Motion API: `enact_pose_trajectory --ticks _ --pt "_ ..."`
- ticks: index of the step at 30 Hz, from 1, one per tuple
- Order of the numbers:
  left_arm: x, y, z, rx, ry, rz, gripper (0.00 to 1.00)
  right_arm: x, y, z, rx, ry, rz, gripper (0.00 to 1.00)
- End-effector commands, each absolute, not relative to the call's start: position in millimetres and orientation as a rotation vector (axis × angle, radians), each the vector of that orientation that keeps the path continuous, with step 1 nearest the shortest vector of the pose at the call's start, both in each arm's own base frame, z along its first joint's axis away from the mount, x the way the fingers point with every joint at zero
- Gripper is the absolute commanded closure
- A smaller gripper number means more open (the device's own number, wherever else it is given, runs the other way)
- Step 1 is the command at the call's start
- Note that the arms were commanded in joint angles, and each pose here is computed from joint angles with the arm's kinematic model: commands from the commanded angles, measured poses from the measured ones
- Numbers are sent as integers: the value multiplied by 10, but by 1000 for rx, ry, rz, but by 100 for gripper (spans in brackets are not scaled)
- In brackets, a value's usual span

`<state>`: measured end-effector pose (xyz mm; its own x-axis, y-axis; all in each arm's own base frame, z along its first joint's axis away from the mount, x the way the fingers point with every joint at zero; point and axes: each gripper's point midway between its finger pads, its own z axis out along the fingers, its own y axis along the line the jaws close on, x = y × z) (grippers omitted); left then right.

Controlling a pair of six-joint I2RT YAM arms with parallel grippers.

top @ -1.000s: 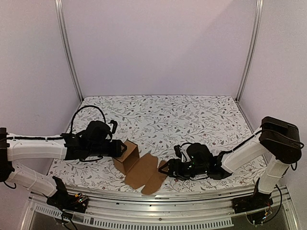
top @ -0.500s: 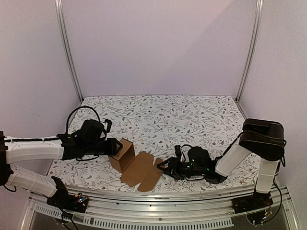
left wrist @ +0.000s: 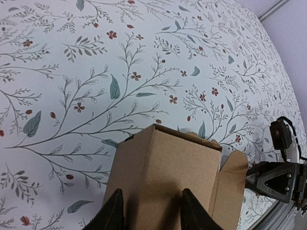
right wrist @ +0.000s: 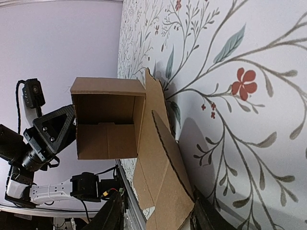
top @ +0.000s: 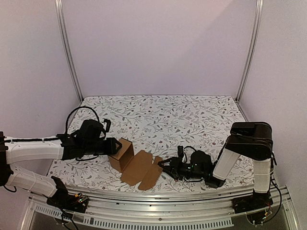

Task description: Fold the paper box

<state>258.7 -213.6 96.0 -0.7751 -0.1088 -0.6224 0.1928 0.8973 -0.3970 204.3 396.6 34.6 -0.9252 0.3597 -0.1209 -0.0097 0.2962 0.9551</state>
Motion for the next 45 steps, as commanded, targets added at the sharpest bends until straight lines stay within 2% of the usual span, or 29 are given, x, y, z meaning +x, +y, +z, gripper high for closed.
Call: enact_pose_trajectory --ticks 1,14,28,33,45 --pt "2315 -1924 525 84 2562 -486 61 2085 3920 303 359 2235 1654 54" --pt "2301 -1898 484 78 2570 -479 61 2090 3973 464 330 2149 1709 54" --pt "2314 -1923 522 78 2558 -505 61 2046 4071 910 211 2037 1779 48" --pt "2307 -1922 533 76 2555 -512 61 2046 4071 867 226 2049 1774 47" --pt "2291 -1928 551 78 2549 -529 61 2038 4149 548 295 2131 1756 56"
